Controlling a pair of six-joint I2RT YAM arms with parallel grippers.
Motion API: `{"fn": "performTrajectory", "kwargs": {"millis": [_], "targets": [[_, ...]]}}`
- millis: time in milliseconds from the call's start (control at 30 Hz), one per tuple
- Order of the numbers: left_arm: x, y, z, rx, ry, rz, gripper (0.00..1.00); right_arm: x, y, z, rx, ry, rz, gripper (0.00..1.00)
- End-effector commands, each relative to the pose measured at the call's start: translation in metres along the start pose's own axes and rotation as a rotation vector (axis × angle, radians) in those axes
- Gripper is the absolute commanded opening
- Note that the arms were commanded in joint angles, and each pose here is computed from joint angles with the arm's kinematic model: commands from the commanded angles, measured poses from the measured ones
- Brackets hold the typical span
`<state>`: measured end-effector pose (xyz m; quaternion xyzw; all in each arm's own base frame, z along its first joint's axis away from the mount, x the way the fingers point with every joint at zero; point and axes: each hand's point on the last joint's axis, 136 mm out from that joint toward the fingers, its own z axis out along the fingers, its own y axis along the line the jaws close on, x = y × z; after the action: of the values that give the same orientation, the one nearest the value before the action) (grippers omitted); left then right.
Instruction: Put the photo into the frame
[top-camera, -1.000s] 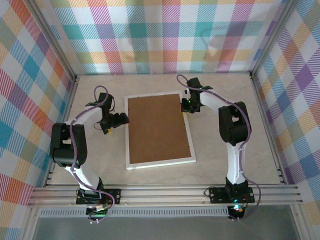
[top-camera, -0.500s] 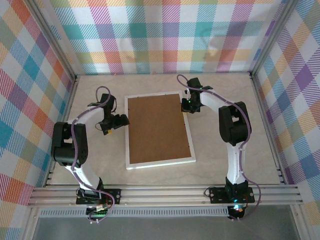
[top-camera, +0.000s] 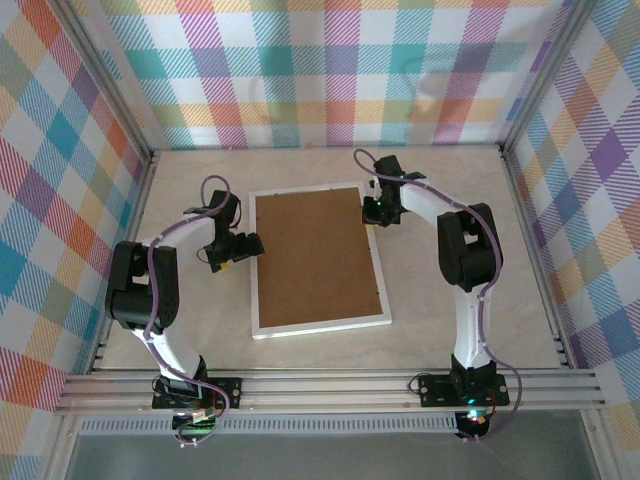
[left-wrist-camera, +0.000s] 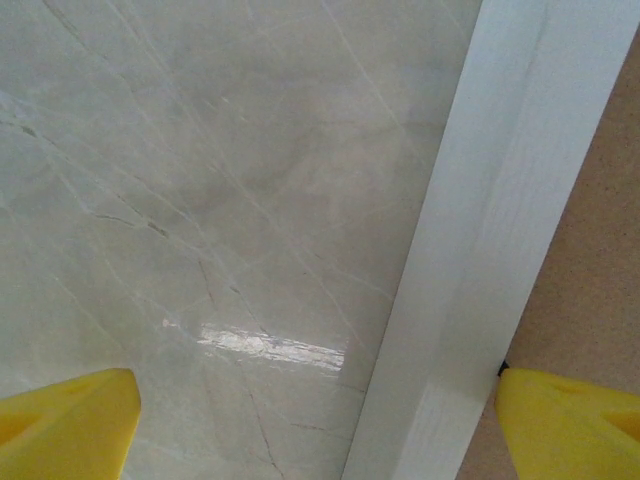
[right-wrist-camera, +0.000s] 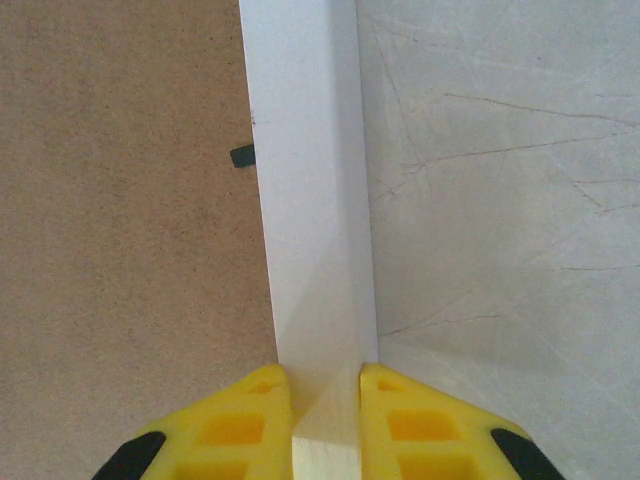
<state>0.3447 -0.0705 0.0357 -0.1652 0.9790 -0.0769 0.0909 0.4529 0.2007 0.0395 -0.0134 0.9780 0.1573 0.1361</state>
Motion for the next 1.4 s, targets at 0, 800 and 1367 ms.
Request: {"fn": "performTrajectory", "kwargs": {"millis": [0, 800, 1367], "targets": [[0.013, 0.009, 0.002, -0.049, 0.028, -0.003, 0.92, 0.037, -0.016, 0.014, 0.046, 0.130, 0.047, 0.17], [0.024, -0.029, 0.018, 0.019, 0.081, 0.030, 0.90, 0.039, -0.008, 0.012, 0.039, 0.129, 0.043, 0.16], [-0.001, -0.001, -0.012, 0.010, -0.013, -0.040, 0.92, 0.040, -0.012, 0.012, 0.054, 0.133, 0.035, 0.16]]}}
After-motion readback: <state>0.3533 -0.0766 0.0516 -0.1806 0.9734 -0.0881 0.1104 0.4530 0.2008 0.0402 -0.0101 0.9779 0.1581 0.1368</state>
